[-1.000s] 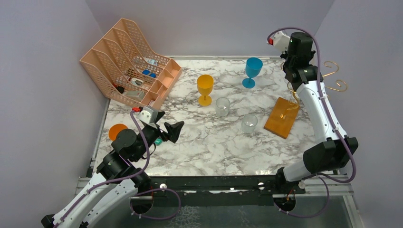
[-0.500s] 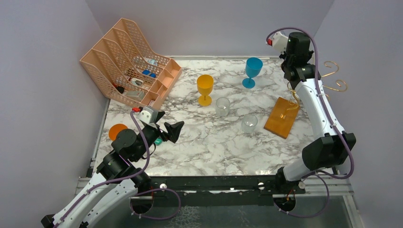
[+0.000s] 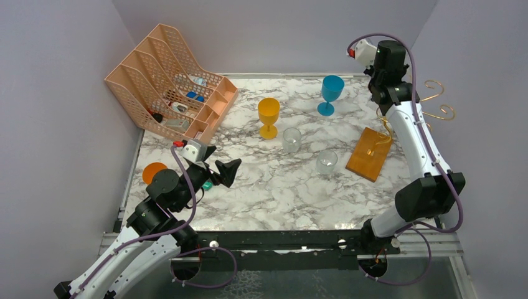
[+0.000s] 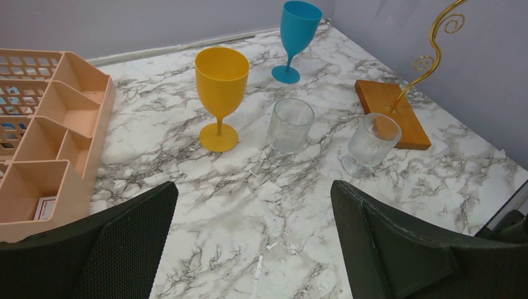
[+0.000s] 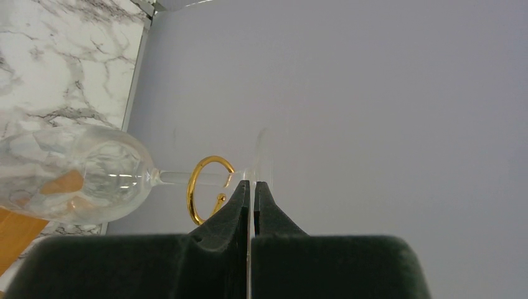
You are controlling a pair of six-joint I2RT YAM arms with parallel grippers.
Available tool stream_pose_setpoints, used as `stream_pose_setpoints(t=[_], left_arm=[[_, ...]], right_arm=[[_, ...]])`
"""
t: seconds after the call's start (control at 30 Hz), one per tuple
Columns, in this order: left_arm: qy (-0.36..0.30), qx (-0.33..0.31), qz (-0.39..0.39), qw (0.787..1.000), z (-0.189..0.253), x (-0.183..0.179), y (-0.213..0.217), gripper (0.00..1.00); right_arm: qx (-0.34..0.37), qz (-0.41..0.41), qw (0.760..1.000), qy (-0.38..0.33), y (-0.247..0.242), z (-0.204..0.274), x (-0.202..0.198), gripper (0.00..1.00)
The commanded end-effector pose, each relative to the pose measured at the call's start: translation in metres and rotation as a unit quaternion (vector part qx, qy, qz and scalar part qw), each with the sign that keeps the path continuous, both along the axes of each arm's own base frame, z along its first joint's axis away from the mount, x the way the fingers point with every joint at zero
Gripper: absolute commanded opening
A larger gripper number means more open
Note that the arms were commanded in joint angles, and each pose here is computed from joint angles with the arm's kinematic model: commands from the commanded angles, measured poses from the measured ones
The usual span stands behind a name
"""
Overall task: Place the wine glass upside down on the wine glass rack
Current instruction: Turn the wine glass upside down at the wine rack.
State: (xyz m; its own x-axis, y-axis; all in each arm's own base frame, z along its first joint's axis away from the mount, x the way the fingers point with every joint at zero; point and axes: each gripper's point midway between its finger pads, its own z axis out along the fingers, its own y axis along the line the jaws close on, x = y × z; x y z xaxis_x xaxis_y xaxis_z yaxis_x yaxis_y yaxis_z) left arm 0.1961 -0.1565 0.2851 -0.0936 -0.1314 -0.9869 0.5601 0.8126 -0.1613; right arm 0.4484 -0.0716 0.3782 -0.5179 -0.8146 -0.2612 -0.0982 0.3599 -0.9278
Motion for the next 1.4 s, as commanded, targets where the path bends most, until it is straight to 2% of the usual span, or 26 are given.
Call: stream_pose_setpoints(t=[0.0,0.37,0.67,1.0,1.37], left_arm=[[-0.012,-0.004,-0.003,1.000,0.004,0.002,-0.003,0.99],[-0.012,-0.004,-0.005,1.000,0.004,0.002,-0.004,0.99],[-0.013,-0.003,-0.009,1.000,0.004,0.001,-0.004,0.99],[-0.012,-0.001,-0.008,1.000,0.003,0.001,-0.004,0.99],[-0.012,0.000,-0.008,1.000,0.003,0.002,-0.004,0.99]], right_arm=[[0.017,0.012,0.999,-0.039,0.002,0.025,-0.006,0.01],[0.040,0.009,0.999,-0.023,0.004,0.013,-0.016,0.01],[0.058,0.017,0.998,-0.036,0.008,0.017,-0.017,0.01],[0.103,0.044,0.993,-0.026,0.024,0.009,-0.015,0.05],[0.117,0.046,0.992,-0.020,0.028,0.002,-0.016,0.12]])
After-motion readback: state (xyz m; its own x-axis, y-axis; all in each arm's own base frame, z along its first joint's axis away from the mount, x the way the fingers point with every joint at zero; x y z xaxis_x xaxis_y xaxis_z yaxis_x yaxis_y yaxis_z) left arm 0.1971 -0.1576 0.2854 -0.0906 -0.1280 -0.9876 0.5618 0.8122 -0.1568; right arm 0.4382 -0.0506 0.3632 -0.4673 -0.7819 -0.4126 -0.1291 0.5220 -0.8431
